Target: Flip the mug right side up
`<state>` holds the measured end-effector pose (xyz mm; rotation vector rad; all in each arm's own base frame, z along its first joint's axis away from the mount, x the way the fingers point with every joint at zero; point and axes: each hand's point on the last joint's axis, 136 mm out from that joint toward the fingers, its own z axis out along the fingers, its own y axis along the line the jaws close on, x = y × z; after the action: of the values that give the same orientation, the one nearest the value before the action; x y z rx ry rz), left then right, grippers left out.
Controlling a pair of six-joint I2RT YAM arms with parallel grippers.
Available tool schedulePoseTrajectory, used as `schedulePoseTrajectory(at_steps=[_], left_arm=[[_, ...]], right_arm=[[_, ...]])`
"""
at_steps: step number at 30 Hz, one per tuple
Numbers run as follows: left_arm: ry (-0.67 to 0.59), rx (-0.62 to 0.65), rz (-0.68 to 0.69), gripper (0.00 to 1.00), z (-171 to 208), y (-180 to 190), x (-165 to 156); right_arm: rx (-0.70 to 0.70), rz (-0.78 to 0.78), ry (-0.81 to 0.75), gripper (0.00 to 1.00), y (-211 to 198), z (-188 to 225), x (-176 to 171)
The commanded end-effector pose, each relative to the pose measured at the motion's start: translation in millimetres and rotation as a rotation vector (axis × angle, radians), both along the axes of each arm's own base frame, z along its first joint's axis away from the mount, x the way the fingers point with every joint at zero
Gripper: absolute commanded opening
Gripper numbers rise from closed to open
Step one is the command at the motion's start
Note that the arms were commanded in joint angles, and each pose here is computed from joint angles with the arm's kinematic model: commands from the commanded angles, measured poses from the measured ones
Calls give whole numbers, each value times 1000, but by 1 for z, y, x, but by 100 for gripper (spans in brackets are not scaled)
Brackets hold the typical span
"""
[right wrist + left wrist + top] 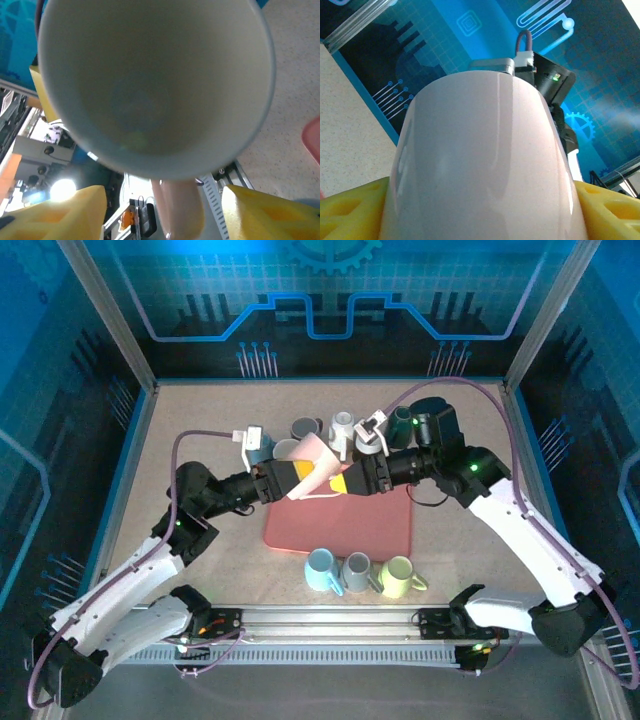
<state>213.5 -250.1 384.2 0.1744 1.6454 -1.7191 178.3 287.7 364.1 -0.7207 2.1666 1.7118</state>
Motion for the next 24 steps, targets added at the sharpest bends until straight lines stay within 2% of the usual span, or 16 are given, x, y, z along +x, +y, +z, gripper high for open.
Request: schedulePoseTrajectory(at_steps=[1, 7, 9, 12, 13, 15, 18, 22, 24], left_arm=[[-135, -95, -44, 52, 49, 4, -18], [-129, -108, -69, 52, 47, 2, -20], [-118, -109, -81, 57, 45, 1, -20], [-86, -82, -49, 83, 35, 4, -19], [-61, -52, -4, 98, 27, 8, -15], [-19, 36, 95, 99, 9, 19, -8], [103, 209, 340, 99, -30, 54, 11], [291, 512, 639, 99, -86, 115, 18], [337, 620, 702, 99, -103, 134, 13]], right_arm=[[90, 51, 29, 54, 5, 15, 0], [107, 51, 51, 16, 6, 15, 3], [111, 51, 55, 7, 6, 16, 3], [103, 25, 28, 3, 2, 20, 5], [90, 5, 10, 3, 0, 21, 7], [36, -51, -33, 0, -7, 16, 11], [-160, -142, -165, 0, -23, -7, 18], [-568, -254, -366, 0, -53, -58, 43], [-721, -332, -415, 0, -69, -79, 64]])
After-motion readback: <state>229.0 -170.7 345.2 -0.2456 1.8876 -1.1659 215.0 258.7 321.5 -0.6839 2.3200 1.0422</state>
